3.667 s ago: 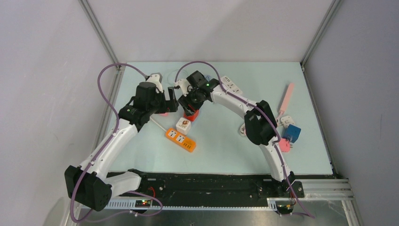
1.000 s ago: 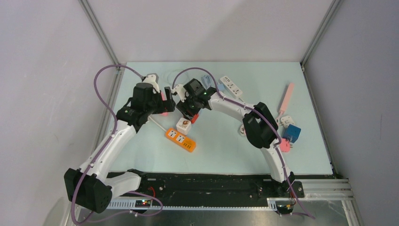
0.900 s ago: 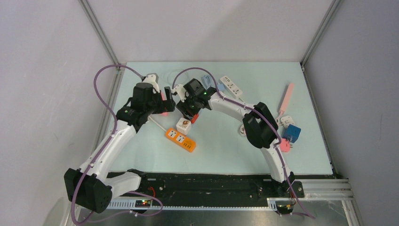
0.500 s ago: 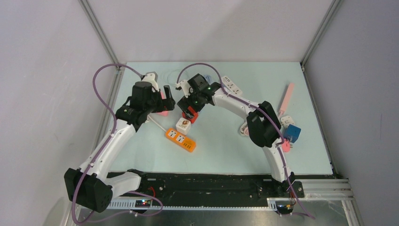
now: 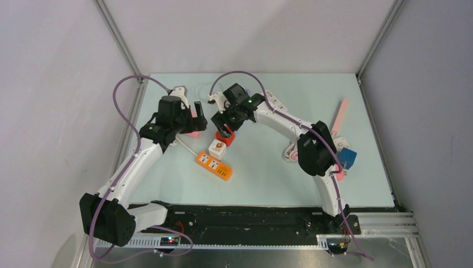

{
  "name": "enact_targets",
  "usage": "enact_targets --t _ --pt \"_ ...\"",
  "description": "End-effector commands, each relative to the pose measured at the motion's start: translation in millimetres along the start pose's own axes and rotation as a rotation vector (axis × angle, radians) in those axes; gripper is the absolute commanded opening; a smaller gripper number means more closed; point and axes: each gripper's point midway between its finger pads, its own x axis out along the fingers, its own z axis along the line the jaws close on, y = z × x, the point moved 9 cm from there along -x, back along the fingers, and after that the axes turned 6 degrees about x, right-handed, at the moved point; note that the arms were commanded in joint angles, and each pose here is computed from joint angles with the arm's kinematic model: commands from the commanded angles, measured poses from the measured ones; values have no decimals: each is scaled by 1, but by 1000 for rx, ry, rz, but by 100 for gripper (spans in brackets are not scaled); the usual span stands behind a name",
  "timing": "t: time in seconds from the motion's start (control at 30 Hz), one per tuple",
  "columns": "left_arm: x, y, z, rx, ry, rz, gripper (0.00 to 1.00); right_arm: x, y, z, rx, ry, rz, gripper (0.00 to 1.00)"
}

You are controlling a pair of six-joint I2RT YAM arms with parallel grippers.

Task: Insert the plug
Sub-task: Press the plug into the socket.

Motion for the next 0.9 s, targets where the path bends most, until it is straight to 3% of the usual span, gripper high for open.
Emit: enact_targets --t 0.0,0.3,0.53,0.67,0.87 --pt "-4 -15 0 -5 19 -51 98 -9 -11 3 -7 27 -31 71" --pt "-1 -11 5 -3 11 -33 98 6 -5 2 12 16 -9 69" --pt "1 -7 10 -11 9 -21 98 17 14 1 42 14 43 50" --pt "11 0 0 -11 131 49 100 21 32 1 72 6 66 42" --pt "44 16 -12 -90 245 212 88 28 55 2 114 -2 118 34"
